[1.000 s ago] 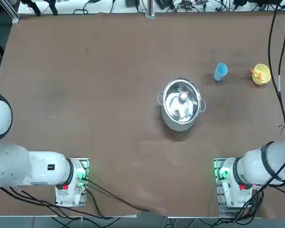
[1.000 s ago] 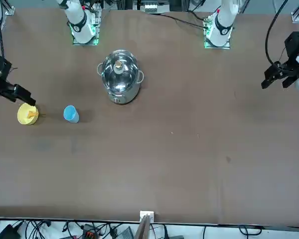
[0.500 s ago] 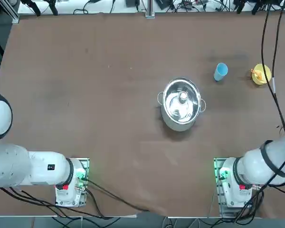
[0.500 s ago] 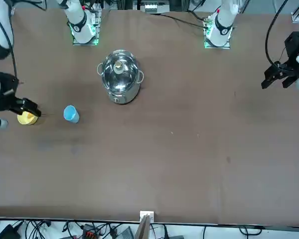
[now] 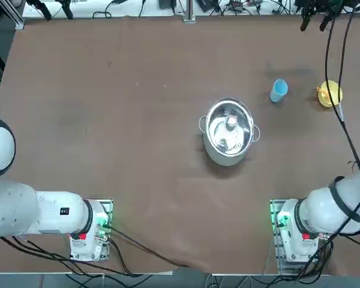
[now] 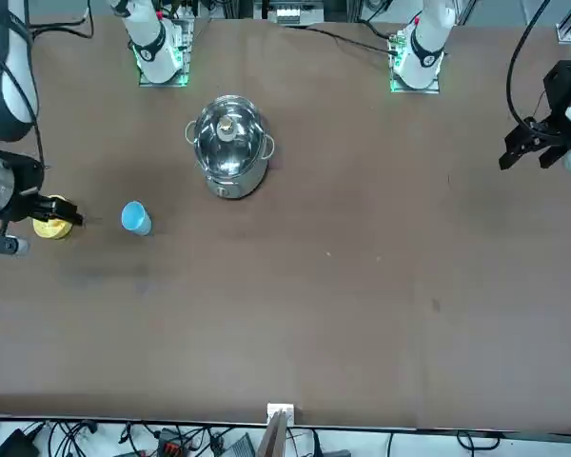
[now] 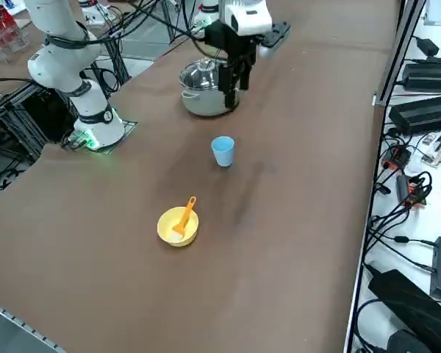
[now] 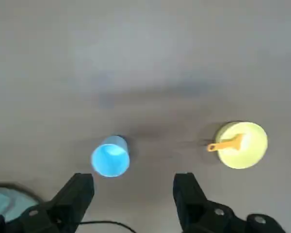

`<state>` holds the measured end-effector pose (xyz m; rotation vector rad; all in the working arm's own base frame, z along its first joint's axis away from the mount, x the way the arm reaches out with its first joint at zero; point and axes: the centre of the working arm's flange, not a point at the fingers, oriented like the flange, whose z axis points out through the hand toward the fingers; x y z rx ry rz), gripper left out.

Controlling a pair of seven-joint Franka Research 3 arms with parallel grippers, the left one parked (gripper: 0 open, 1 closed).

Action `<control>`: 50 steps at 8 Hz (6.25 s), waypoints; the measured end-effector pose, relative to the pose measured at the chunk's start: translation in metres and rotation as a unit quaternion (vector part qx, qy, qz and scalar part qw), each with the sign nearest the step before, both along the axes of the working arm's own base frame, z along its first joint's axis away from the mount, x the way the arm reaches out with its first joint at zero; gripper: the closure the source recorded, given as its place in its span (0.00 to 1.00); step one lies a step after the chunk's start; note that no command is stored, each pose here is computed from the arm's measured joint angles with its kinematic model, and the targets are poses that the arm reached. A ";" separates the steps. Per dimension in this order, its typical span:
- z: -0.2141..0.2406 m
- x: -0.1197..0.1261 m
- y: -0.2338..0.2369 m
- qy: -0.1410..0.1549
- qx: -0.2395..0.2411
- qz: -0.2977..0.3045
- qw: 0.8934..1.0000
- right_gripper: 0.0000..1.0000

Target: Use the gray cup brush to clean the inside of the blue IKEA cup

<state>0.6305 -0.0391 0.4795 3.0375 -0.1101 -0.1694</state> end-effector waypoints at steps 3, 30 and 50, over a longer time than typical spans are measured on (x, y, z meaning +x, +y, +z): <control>-0.048 -0.014 -0.030 0.020 -0.064 0.007 0.998 0.01; -0.292 -0.037 -0.048 0.076 -0.340 -0.060 0.936 0.46; -0.301 -0.041 -0.053 0.092 -0.356 -0.059 0.928 0.82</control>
